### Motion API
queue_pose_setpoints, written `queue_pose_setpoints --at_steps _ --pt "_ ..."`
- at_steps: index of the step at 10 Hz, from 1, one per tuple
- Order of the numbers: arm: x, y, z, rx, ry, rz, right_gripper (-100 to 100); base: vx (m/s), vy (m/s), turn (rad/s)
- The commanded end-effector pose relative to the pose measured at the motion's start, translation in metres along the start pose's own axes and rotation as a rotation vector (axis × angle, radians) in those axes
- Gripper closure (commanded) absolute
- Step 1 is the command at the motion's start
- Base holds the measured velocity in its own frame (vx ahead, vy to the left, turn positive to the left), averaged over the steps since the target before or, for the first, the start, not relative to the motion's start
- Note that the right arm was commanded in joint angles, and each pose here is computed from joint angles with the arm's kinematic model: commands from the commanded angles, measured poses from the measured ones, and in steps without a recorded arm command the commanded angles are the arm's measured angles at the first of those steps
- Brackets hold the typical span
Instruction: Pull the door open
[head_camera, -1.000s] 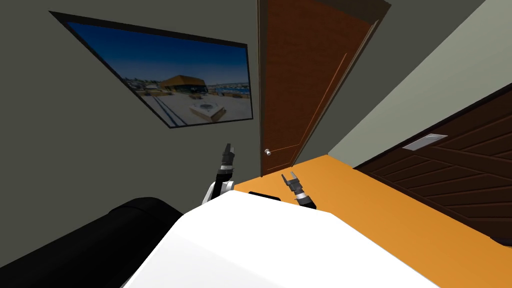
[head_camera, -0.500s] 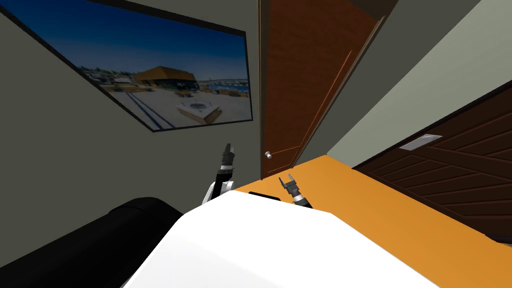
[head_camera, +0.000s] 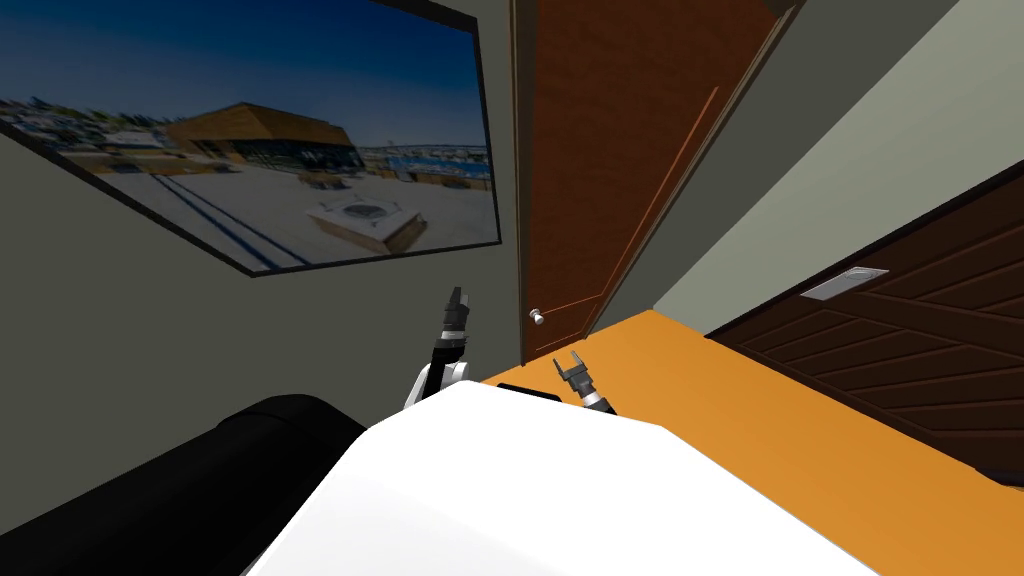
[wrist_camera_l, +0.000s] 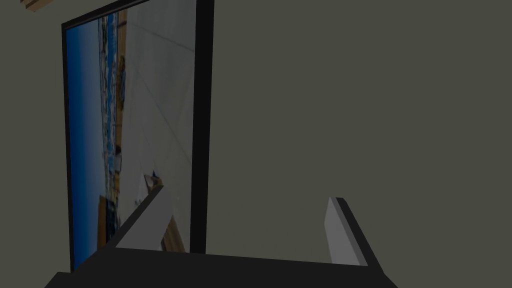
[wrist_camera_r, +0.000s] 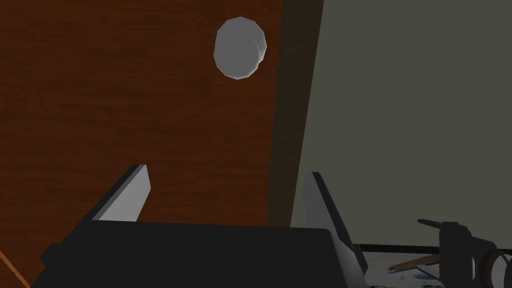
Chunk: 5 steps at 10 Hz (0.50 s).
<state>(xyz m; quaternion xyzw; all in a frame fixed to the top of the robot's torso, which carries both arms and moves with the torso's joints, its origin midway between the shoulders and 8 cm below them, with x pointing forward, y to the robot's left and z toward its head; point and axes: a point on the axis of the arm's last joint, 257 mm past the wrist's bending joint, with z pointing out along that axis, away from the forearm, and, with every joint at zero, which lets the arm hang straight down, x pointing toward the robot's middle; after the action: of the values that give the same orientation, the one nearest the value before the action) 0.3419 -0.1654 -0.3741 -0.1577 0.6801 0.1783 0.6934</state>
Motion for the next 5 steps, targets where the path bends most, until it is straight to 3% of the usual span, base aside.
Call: queue_pose_setpoints --at_steps 1,5 --pt "0.006 0.009 0.0003 -0.015 0.010 -0.011 -100 0.168 0.048 -0.054" --pt "0.018 0.028 0.0014 -0.040 0.026 -0.023 -100 0.185 0.023 -0.026"
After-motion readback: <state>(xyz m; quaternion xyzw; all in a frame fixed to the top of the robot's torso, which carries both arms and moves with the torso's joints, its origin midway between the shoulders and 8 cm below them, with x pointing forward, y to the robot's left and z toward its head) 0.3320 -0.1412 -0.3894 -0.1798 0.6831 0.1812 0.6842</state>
